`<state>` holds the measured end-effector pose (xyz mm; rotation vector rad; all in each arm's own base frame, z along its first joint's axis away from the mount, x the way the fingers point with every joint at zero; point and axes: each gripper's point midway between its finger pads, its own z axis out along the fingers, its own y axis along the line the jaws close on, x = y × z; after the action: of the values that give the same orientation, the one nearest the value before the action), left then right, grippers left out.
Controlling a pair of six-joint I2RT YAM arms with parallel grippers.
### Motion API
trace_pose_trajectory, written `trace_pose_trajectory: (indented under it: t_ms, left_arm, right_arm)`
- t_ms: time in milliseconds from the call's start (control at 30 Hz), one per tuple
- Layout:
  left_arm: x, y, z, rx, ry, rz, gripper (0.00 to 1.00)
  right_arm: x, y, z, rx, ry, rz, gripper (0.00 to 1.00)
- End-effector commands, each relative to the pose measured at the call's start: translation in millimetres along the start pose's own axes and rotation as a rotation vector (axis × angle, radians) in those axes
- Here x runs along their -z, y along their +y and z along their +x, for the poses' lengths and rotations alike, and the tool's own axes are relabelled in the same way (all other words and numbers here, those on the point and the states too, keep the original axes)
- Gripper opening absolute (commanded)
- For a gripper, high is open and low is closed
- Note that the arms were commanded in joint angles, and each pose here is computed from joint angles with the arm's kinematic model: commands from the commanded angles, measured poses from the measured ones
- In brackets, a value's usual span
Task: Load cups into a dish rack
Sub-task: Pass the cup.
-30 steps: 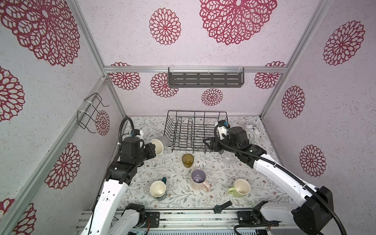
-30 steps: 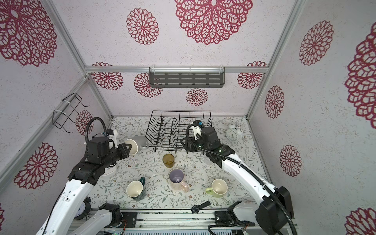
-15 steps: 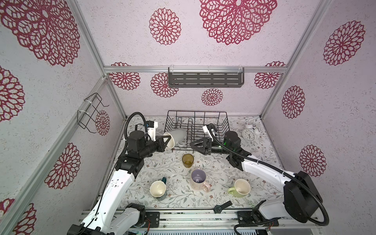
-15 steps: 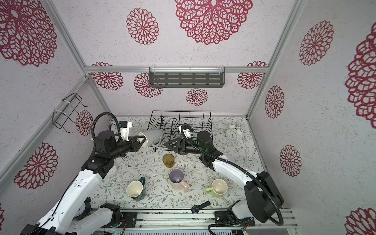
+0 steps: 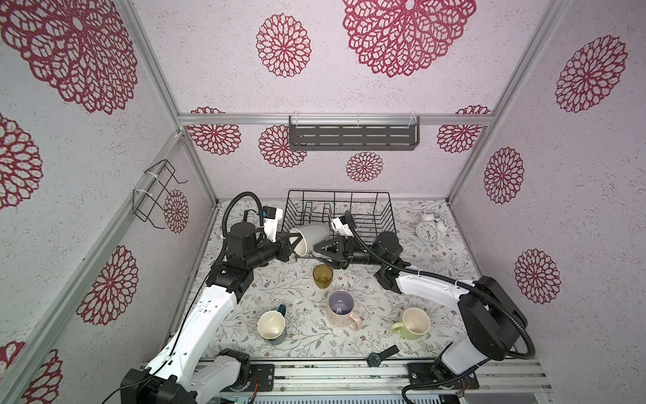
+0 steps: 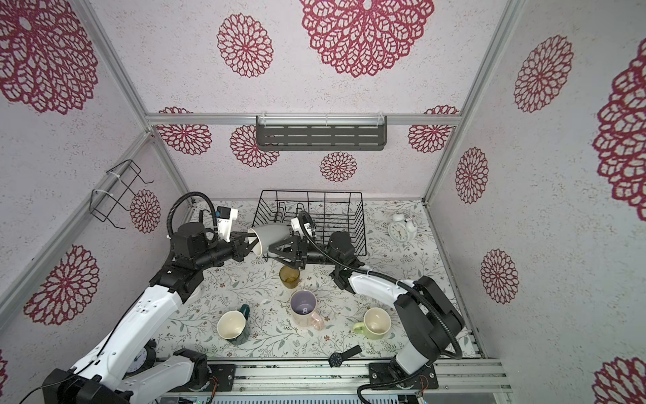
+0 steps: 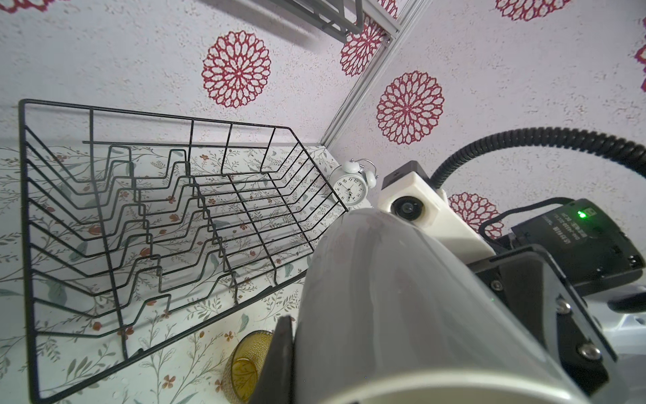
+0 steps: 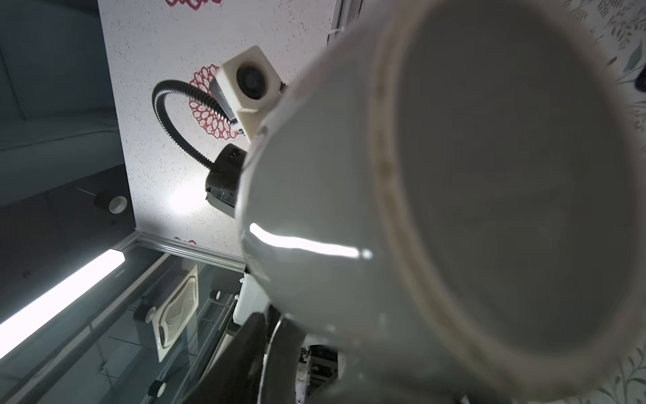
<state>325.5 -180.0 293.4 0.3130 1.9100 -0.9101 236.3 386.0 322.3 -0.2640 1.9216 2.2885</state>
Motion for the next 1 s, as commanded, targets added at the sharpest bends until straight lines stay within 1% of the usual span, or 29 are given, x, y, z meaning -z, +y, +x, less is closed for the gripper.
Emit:
trace_pose_trajectory:
  t_ms: [0,67,133,200,300,333,367,400,433,467,500,533,567,633,733,800,900,967]
  left_arm:
    - [4,-19,-32,-0.093,-0.088,0.047,0.00]
    - [4,-19,-32,-0.100,-0.087,0.043,0.00]
    - [2,-18,-31,-0.104,-0.087,0.044,0.00]
    - [1,-16,-30,-0.100,-0.083,0.041,0.00]
    - [0,-16,-28,-0.090,-0.077,0.045,0.00]
    - [0,-17,-28,-0.088,-0.084,0.050,0.00]
    - [0,-16,-28,-0.087,-0.092,0.050,0.02]
    - [0,-16,-28,-0.083,-0.097,0.052,0.06]
    - [0,-16,-28,-0.080,-0.100,0.052,0.13]
    - [1,-16,-28,-0.078,-0.101,0.052,0.25]
    - [1,-17,-29,-0.078,-0.101,0.052,0.39]
    - [2,-17,-29,-0.077,-0.101,0.050,0.48]
    - [2,-17,-28,-0.079,-0.101,0.047,0.55]
    - [2,-14,-27,-0.076,-0.104,0.039,0.68]
    - [2,-11,-27,-0.073,-0.095,0.017,0.73]
    - [3,-6,-23,-0.071,-0.079,-0.015,0.82]
    - [7,10,-20,-0.063,-0.082,-0.103,0.90]
    - [11,17,-18,-0.060,-0.076,-0.153,0.94]
  right_arm:
    - [-5,34,2,0.075,0.024,-0.091,0.45]
    - [-7,33,1,0.073,0.032,-0.091,0.41]
    - [-8,31,2,0.070,0.034,-0.096,0.39]
    - [-8,33,2,0.068,0.030,-0.113,0.35]
    - [-8,34,2,0.067,0.030,-0.120,0.27]
    - [-7,33,3,0.069,0.030,-0.119,0.24]
    - [-7,32,3,0.065,0.029,-0.116,0.18]
    - [-7,30,3,0.062,0.026,-0.114,0.14]
    - [-6,29,3,0.058,0.023,-0.114,0.11]
    - [-6,29,3,0.057,0.019,-0.116,0.09]
    - [-6,29,2,0.056,0.017,-0.118,0.06]
    - [-5,29,2,0.060,0.016,-0.122,0.05]
    - [-5,28,1,0.063,0.013,-0.122,0.01]
    - [-3,25,-2,0.071,0.002,-0.120,0.00]
    - [1,22,-10,0.110,-0.024,-0.105,0.00]
    - [5,16,-18,0.146,-0.045,-0.061,0.00]
    - [13,2,-32,0.216,-0.077,0.060,0.00]
    - [21,-11,-41,0.276,-0.096,0.182,0.00]
